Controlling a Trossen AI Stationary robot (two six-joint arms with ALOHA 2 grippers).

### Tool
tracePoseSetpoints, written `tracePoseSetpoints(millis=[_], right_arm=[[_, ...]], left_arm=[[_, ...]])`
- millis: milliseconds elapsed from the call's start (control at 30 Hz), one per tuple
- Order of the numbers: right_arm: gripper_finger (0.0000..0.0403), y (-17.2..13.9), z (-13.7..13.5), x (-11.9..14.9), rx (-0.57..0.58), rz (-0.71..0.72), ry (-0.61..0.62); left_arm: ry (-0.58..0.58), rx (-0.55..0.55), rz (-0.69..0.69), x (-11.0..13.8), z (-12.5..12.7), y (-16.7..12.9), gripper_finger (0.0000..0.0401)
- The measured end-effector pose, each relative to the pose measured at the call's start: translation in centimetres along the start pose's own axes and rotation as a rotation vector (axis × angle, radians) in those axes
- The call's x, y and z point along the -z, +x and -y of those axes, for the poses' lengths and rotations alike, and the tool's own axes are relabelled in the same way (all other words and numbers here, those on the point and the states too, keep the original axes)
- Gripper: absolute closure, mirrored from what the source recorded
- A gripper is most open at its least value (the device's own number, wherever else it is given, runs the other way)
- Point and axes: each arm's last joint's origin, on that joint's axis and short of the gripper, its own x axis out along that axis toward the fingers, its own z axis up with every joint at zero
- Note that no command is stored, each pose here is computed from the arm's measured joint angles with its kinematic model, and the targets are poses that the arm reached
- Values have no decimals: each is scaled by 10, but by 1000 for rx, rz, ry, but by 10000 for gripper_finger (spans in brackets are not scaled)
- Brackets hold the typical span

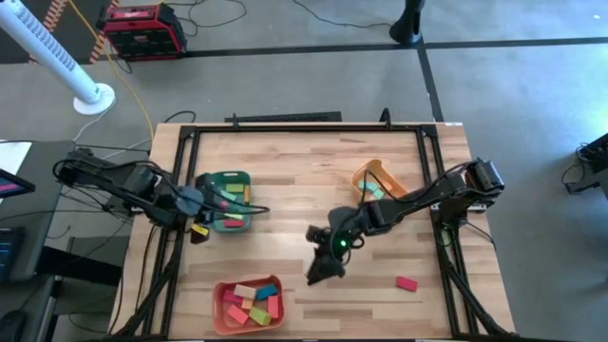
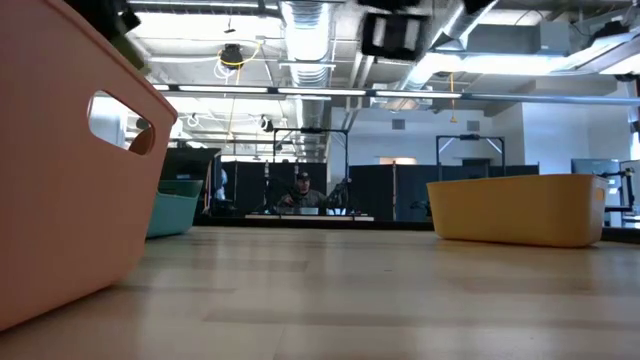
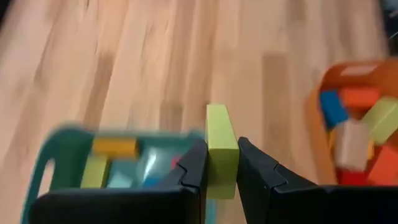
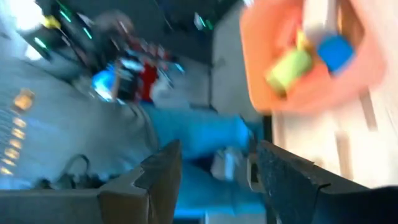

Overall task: Sort blocks by size
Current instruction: Put the thin light green rectangular block into the green bin

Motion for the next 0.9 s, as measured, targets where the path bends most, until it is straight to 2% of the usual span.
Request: tracePoseSetpoints(millis=[167, 400, 533, 700, 900], right_arm=[[168, -3, -4, 28, 139, -153, 17], [168, -30, -23, 68, 439, -268, 41], [168, -50, -42, 95, 624, -248, 17], [168, -72, -61, 142, 863, -258, 29], [168, -79, -77, 203, 993, -297, 66]], left_arm=[[-42, -118, -135, 12, -5, 10, 350], [-98, -258, -300, 21, -15, 41, 350], [-96, -294, -346, 19, -19, 52, 348], [-74, -309, -374, 15, -25, 63, 346], [-99, -313, -386, 12, -31, 69, 343]])
